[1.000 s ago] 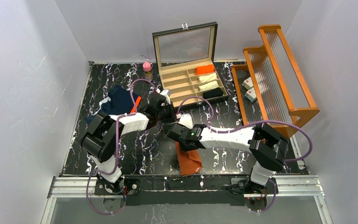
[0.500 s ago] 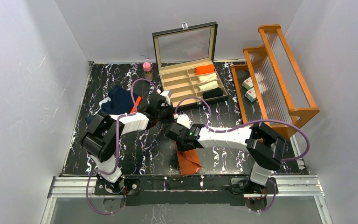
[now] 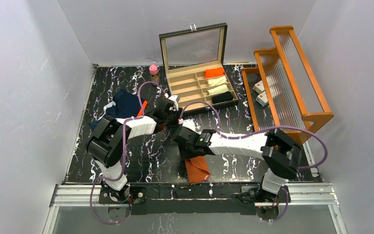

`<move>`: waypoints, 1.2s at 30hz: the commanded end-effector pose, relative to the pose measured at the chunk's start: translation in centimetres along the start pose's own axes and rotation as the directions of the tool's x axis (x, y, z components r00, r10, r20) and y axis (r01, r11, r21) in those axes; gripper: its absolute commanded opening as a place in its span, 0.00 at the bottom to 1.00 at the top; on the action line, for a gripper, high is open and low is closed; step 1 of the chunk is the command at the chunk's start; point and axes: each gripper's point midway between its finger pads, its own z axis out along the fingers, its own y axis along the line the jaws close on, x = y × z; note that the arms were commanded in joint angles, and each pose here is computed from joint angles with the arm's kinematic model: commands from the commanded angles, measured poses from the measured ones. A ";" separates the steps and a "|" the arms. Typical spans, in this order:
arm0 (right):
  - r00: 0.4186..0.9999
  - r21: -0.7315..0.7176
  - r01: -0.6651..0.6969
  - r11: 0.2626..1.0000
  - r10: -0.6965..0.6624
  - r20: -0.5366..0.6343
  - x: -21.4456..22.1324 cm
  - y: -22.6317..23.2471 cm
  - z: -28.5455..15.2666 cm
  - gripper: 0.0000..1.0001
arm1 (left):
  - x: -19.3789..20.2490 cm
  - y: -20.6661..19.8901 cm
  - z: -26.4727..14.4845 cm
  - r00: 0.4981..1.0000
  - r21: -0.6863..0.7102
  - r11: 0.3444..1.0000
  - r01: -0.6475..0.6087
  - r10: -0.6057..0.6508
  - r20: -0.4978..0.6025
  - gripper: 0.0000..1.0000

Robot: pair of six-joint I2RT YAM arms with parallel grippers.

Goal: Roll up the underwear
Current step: Fold the underwear at the center of the board.

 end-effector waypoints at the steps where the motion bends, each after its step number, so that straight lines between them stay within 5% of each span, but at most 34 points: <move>1: 0.995 -0.163 -0.015 0.987 0.031 0.097 -2.2 2.2 -3.8 0.49 | -2.3 -0.7 -1.8 0.998 -0.011 1.000 -0.028 0.028 0.049 0.40; 6: 0.980 -0.188 -0.063 0.980 0.096 0.173 -3.2 0.9 -5.6 0.51 | -2.9 -0.7 -3.5 0.997 -0.041 0.999 -0.025 0.028 0.070 0.50; 11: 0.962 -0.194 -0.165 0.967 0.201 0.184 -3.9 -1.4 -5.3 0.38 | -3.5 -1.2 -4.8 0.996 -0.039 0.999 -0.002 0.005 0.093 0.57; 18: 0.957 -0.276 -0.244 0.930 0.277 0.085 -4.5 -2.2 -2.9 0.16 | -2.2 -4.0 -4.2 1.000 0.110 0.994 0.007 -0.005 -0.013 0.40; 25: 0.962 -0.313 -0.249 0.917 0.271 0.028 -4.9 -1.5 -1.2 0.13 | 0.3 -4.5 -2.0 0.990 0.178 0.983 0.036 -0.011 -0.140 0.35; 36: 0.963 -0.309 -0.263 0.914 0.229 -0.143 -0.6 -1.3 1.6 0.09 | 1.8 -1.3 -1.0 0.987 0.047 0.999 0.002 0.006 -0.160 0.32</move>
